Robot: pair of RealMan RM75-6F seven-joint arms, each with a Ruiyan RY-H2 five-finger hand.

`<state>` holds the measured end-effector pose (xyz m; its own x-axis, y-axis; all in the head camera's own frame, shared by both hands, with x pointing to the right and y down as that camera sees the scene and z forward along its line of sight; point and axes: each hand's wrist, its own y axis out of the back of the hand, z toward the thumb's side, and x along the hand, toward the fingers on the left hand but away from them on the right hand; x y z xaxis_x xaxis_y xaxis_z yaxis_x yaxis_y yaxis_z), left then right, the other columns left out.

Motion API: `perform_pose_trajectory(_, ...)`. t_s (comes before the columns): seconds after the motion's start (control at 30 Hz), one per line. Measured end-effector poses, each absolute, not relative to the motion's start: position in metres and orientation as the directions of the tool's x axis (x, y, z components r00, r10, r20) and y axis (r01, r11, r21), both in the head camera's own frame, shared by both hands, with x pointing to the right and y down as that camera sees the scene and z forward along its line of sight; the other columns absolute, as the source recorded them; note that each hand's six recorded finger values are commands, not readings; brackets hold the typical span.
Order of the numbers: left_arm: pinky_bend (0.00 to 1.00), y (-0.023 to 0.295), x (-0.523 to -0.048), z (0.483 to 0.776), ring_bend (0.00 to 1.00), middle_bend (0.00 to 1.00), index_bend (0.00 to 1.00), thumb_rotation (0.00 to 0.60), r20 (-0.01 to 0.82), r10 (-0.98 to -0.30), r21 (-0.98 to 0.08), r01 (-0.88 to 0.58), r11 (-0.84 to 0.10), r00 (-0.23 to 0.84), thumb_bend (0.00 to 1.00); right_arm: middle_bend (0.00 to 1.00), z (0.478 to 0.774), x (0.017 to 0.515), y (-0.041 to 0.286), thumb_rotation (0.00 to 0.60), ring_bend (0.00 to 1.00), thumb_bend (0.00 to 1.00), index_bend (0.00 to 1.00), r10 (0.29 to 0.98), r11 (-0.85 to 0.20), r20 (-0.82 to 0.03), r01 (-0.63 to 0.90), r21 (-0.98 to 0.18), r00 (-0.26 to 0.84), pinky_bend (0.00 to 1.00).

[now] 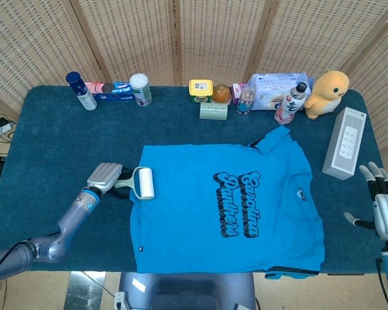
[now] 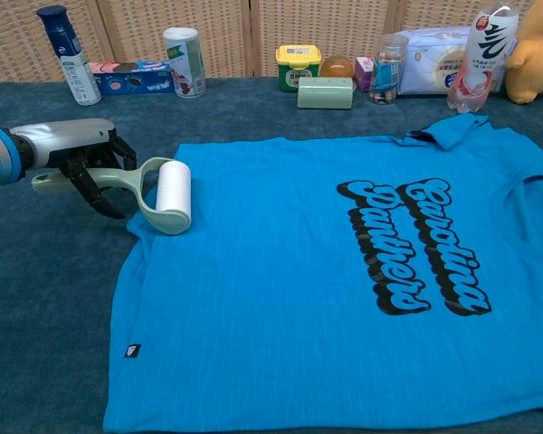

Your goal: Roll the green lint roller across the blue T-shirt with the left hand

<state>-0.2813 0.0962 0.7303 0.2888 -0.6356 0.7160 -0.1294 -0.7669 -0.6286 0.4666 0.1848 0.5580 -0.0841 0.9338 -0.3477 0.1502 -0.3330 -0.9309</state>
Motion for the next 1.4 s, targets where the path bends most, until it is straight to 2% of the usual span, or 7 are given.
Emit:
perform_pose_trajectory(0.1, 0.80, 0.091, -0.278, 0.730, 0.72, 0.84, 0.77, 0.600, 0.696, -0.659, -0.655, -0.122, -0.745, 0.285, 0.27, 0.00, 0.558, 0.466, 0.185, 0.600, 0.00, 0.00, 0.07, 0.934, -0.333, -0.347, 0.151, -0.931, -0.083, 0.00)
perform_pose_trajectory(0.2, 0.88, 0.086, -0.275, 0.730, 0.76, 0.87, 0.86, 0.600, 0.679, -0.676, -0.679, -0.103, -0.727, 0.286, 0.42, 0.00, 0.558, 0.466, 0.185, 0.600, 0.00, 0.00, 0.07, 0.934, -0.334, -0.348, 0.151, -0.931, -0.081, 0.00)
perform_pose_trajectory(0.3, 0.91, 0.082, -0.269, 0.729, 0.77, 0.88, 0.90, 0.600, 0.657, -0.698, -0.705, -0.095, -0.702, 0.285, 0.56, 0.00, 0.557, 0.466, 0.185, 0.600, 0.00, 0.00, 0.07, 0.935, -0.330, -0.345, 0.153, -0.932, -0.083, 0.00)
perform_pose_trajectory(0.6, 0.95, 0.076, -0.261, 0.731, 0.81, 0.91, 1.00, 0.600, 0.658, -0.699, -0.714, -0.064, -0.697, 0.279, 0.81, 0.00, 0.554, 0.467, 0.184, 0.600, 0.00, 0.00, 0.07, 0.936, -0.325, -0.341, 0.160, -0.932, -0.084, 0.00)
perform_pose_trajectory(0.93, 0.98, 0.073, -0.256, 0.731, 0.84, 0.93, 1.00, 0.600, 0.700, -0.664, -0.686, -0.012, -0.728, 0.264, 0.90, 0.00, 0.553, 0.466, 0.185, 0.600, 0.00, 0.00, 0.07, 0.937, -0.325, -0.341, 0.171, -0.930, -0.079, 0.00)
perform_pose_trajectory(1.4, 0.98, 0.041, -0.219, 0.708, 0.84, 0.93, 1.00, 0.600, 0.688, -0.654, -0.705, 0.079, -0.704, 0.316, 0.90, 0.00, 0.550, 0.466, 0.184, 0.600, 0.00, 0.00, 0.07, 0.937, -0.323, -0.343, 0.197, -0.925, -0.073, 0.00)
